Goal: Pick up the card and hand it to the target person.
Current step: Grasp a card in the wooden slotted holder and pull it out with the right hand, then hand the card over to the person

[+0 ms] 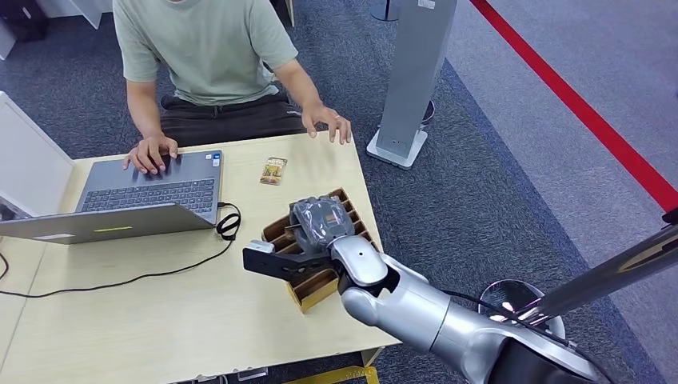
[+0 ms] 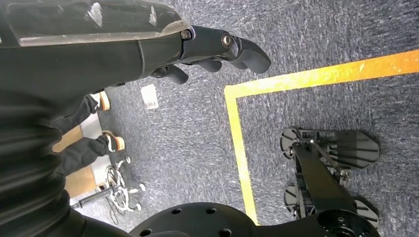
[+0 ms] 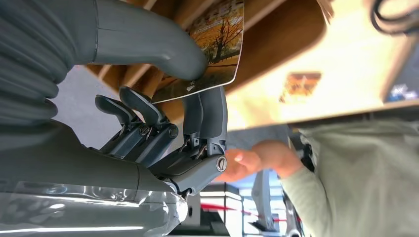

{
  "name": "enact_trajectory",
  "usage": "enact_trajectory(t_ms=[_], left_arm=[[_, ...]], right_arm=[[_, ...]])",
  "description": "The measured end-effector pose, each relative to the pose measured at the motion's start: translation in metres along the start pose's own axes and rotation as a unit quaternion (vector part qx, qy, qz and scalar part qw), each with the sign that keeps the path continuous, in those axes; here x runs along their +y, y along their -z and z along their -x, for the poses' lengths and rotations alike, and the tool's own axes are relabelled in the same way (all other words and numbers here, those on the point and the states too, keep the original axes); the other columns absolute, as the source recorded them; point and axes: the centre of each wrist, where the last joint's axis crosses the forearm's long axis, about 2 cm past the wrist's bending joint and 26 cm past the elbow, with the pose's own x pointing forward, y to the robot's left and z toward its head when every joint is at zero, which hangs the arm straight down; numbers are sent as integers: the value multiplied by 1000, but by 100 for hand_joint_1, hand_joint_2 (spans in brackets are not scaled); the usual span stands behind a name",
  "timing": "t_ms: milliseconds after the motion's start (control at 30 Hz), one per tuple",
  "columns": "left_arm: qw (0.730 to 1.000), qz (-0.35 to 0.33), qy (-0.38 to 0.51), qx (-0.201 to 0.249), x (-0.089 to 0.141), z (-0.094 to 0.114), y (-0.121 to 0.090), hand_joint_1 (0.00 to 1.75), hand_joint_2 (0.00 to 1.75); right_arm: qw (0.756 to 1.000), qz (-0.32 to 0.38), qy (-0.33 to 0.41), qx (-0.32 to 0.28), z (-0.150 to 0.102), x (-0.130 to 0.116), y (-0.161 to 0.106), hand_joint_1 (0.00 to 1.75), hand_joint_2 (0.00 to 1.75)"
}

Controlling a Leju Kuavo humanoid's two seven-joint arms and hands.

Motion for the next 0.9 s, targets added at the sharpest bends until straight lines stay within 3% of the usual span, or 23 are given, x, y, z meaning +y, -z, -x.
enact_trajectory(t_ms=[267,433,600,900], left_arm=[[1000,1,11,-9,0,0,0,0,175],[1000,4,17,-9,0,0,0,0,175],[1000,6,23,-8,0,0,0,0,175],[1000,7,24,-7,0,-1,0,0,175]], right_arm=[[991,110,26,-74,-20,-56,18,175,175],[985,140,32,-95,-22,-72,27,175,175],[981,164,19,-105,-15,-63,41,175,175],[987,140,0,-83,-3,-16,55,175,175]])
